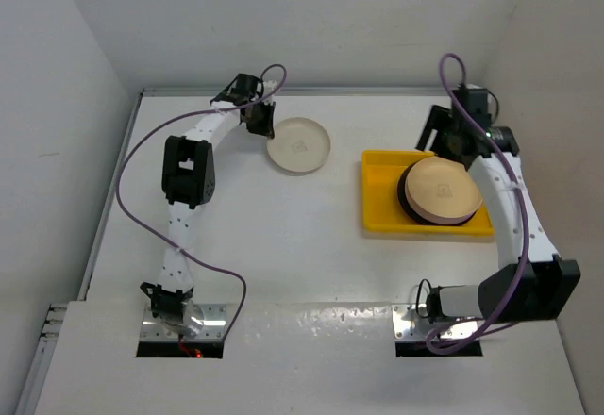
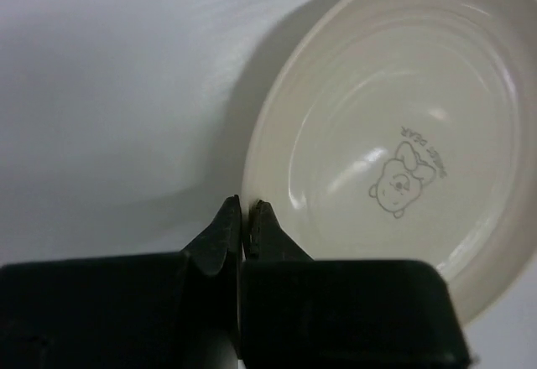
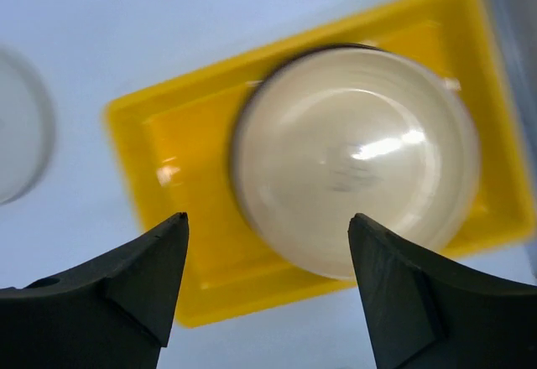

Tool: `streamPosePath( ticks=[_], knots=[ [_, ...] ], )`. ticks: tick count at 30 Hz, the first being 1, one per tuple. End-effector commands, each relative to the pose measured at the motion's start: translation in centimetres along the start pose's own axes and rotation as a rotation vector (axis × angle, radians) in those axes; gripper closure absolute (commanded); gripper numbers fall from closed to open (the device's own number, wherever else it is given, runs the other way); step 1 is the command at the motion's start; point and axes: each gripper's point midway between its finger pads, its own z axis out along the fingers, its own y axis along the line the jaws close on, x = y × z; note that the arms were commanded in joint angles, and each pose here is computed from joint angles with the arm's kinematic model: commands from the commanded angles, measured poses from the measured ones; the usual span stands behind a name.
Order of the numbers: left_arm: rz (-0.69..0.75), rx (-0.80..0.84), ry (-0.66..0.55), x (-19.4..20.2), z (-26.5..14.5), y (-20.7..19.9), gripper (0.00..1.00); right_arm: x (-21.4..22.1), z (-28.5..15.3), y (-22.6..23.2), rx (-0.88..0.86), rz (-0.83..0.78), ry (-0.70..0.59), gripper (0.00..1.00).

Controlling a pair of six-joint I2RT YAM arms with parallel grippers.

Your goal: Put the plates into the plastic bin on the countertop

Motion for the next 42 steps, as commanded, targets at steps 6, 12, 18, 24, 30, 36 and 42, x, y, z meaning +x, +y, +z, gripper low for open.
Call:
streamPosePath(
  ticks=[6, 12, 18, 24, 30, 36, 42],
  knots=[
    [0.335, 0.243, -0.146, -6.2, -18.0, -10.7, 1.0, -0.2, -2.3, 21.9, -0.548, -0.271, -0.003, 0.21],
    [0.35, 0.342, -0.062, -3.6, -20.4, -13.8, 1.0, 1.3, -1.6, 26.6, -0.598, -0.317, 0.023, 0.21],
    [0.368, 0.43, -0.07, -3.2, -22.0, -16.4, 1.0, 3.7, 0.6, 25.0, -0.574, -0.231, 0.081, 0.55],
    [0.388, 0.462, -0.083, -3.2, -22.9, -17.8, 1.0, 5.4, 1.0, 24.0, -0.56, -0.183, 0.107, 1.0],
    [0.394, 0.375, -0.071, -3.1, -22.4, -16.3, 0.13, 2.1, 0.6, 17.5, -0.465, 0.028, 0.06, 1.0],
    [0.375, 0.292, -0.073, -3.4, -22.0, -13.9, 0.0, 2.0, 0.3, 4.3, -0.259, 0.269, 0.021, 1.0],
    [0.338, 0.238, -0.042, -2.7, -20.9, -11.8, 0.0, 7.5, 0.2, -9.6, 0.129, 0.484, 0.075, 1.0]
  ],
)
